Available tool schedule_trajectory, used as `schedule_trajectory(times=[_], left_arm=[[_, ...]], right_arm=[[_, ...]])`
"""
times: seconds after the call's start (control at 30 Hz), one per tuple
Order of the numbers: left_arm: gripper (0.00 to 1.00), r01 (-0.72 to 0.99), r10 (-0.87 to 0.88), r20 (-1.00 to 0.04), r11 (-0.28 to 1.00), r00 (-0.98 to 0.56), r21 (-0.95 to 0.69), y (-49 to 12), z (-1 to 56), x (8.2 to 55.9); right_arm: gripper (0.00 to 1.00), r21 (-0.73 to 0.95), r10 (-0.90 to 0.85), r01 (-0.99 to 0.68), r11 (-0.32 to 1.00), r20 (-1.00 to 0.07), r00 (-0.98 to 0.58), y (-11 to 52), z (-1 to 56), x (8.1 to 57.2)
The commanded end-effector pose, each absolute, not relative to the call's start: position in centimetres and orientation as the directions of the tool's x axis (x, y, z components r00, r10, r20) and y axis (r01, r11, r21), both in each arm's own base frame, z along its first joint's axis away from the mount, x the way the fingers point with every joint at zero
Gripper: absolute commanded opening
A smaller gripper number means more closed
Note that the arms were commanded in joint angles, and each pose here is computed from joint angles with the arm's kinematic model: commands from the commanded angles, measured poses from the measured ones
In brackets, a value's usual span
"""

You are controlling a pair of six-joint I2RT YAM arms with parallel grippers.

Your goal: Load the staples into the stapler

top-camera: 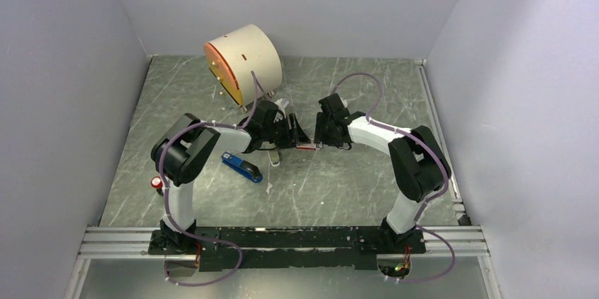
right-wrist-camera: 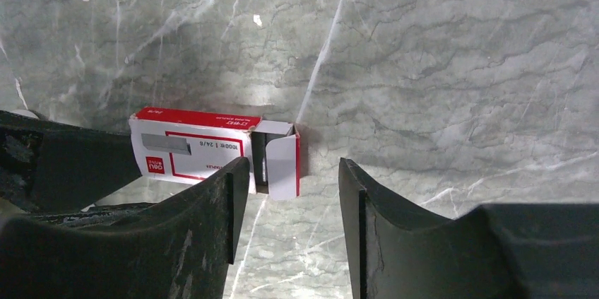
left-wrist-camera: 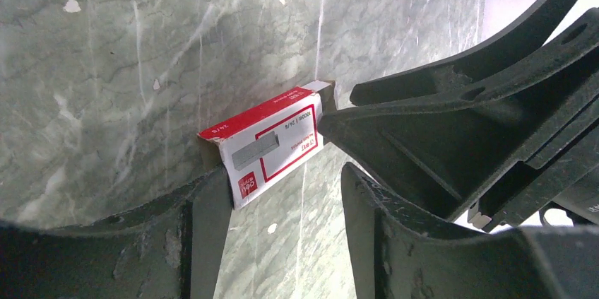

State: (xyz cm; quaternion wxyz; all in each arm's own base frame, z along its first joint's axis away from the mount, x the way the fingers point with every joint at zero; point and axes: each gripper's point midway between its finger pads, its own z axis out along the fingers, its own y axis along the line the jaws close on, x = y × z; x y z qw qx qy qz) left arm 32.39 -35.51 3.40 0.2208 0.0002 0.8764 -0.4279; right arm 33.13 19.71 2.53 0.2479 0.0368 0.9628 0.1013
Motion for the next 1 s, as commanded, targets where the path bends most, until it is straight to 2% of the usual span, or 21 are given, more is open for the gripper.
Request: schedule_trajectory(times=[0.0,0.53,0.67,0.83,0.97], left_arm=[[0.62,0.189,-0.161,-0.379,0.654,-0.911,-0.732,-34.8,1.9,31.9],[0.53,0.203,-0.149,-0.403,0.68,-0.903,-0.705,-34.2,1.6,32.1],[0.53,0.205,-0.145,-0.406,0.685,-0.902,-0.699,-34.1,1.5,32.1],[0.54,0.207,-0.142,-0.401,0.677,-0.905,-0.707,-34.3,1.6,31.9],[0.52,0.205,-0.142,-0.402,0.682,-0.905,-0.702,-34.1,1.6,32.0]], right_arm=[[0.54,0.179,0.099,0.014,0.984,-0.475,-0.874,19.5,2.6,33.3],[0.29,0.135,0.12,0.061,0.989,-0.494,-0.861,18.1,3.0,33.2],[0.17,0.137,0.114,0.053,0.989,-0.494,-0.862,18.3,2.9,33.4],[0.14,0.156,0.102,0.025,0.987,-0.503,-0.858,18.8,3.1,33.7],[0.02,0.147,0.084,0.01,0.989,-0.508,-0.857,18.7,3.0,33.9]])
